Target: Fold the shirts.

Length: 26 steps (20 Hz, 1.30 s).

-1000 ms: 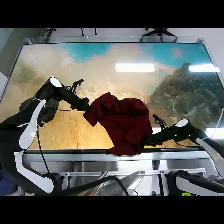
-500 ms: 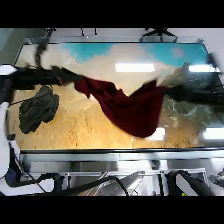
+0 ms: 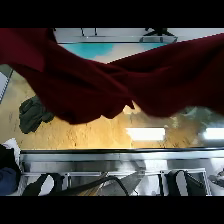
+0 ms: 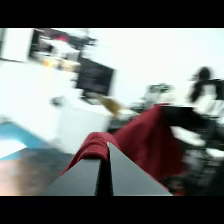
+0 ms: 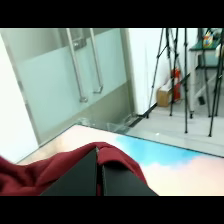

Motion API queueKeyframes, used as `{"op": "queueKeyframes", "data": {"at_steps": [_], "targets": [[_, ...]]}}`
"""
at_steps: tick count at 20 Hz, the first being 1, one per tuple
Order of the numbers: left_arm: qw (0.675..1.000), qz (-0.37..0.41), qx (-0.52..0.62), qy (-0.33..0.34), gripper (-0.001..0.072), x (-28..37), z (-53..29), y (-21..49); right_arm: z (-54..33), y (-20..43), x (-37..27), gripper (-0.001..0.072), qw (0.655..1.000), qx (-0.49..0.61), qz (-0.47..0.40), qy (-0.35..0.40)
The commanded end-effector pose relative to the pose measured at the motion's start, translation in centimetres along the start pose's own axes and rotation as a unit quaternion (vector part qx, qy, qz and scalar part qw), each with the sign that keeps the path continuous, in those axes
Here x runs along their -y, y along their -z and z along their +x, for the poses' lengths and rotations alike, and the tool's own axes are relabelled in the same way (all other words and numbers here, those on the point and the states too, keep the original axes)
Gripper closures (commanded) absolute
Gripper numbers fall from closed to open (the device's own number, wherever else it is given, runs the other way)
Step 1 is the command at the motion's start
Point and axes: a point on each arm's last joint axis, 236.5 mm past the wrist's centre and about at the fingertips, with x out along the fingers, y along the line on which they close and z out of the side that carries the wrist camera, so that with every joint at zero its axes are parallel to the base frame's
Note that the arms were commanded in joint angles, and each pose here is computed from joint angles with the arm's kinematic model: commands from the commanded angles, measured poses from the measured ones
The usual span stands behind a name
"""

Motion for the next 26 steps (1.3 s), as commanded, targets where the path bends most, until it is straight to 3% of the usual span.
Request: {"op": "queueKeyframes", "data": {"at_steps": [1,4,6,9,13,16,17,18,19,20,24,25,26], "targets": [[0.978,0.079,-0.012,-0.194,0.0690,-4.5,-2.1,0.2,0.1,1.2,1.6,0.0690,0.999,-0.024,-0.019,0.035],[0.980,0.011,-0.058,-0.188,0.0690,-10.3,-0.2,4.1,3.3,7.5,4.3,0.0690,0.994,-0.081,0.067,-0.007],[0.970,-0.047,-0.126,-0.201,0.0690,-16.9,1.7,10.1,6.4,14.8,7.3,0.0690,0.982,-0.150,0.112,0.007],[0.939,-0.093,-0.227,-0.240,0.0690,-27.0,4.4,19.4,9.2,27.6,12.5,0.0690,0.944,-0.253,0.201,0.070],[0.916,-0.159,-0.285,-0.233,0.0690,-36.9,8.3,28.6,9.5,42.0,20.7,0.0689,0.866,-0.308,0.346,0.191],[0.909,-0.193,-0.298,-0.219,0.0684,-40.1,10.0,31.1,9.7,48.1,23.4,0.0686,0.839,-0.328,0.389,0.194],[0.909,-0.198,-0.298,-0.215,0.0365,-40.6,10.2,30.8,9.9,48.9,23.9,0.0682,0.838,-0.330,0.391,0.186],[0.909,-0.202,-0.298,-0.212,0.0029,-40.8,10.0,30.1,10.1,49.1,24.5,0.0627,0.840,-0.332,0.390,0.181],[0.905,-0.212,-0.304,-0.211,0.0003,-40.5,9.4,29.4,10.4,48.5,25.3,0.0406,0.842,-0.327,0.390,0.177],[0.897,-0.218,-0.318,-0.216,0.0003,-40.2,8.2,28.5,10.5,47.0,26.2,0.0313,0.851,-0.320,0.380,0.170],[0.828,-0.302,-0.392,-0.264,0.0003,-37.6,0.5,27.5,8.5,40.3,31.6,0.0292,0.880,-0.298,0.327,0.172],[0.804,-0.334,-0.410,-0.271,0.0003,-36.4,-1.3,28.5,6.8,39.7,33.5,0.0203,0.875,-0.304,0.320,0.200],[0.774,-0.366,-0.437,-0.276,0.0003,-34.6,-3.4,30.4,5.0,39.8,35.0,0.0200,0.867,-0.312,0.316,0.226]]}}
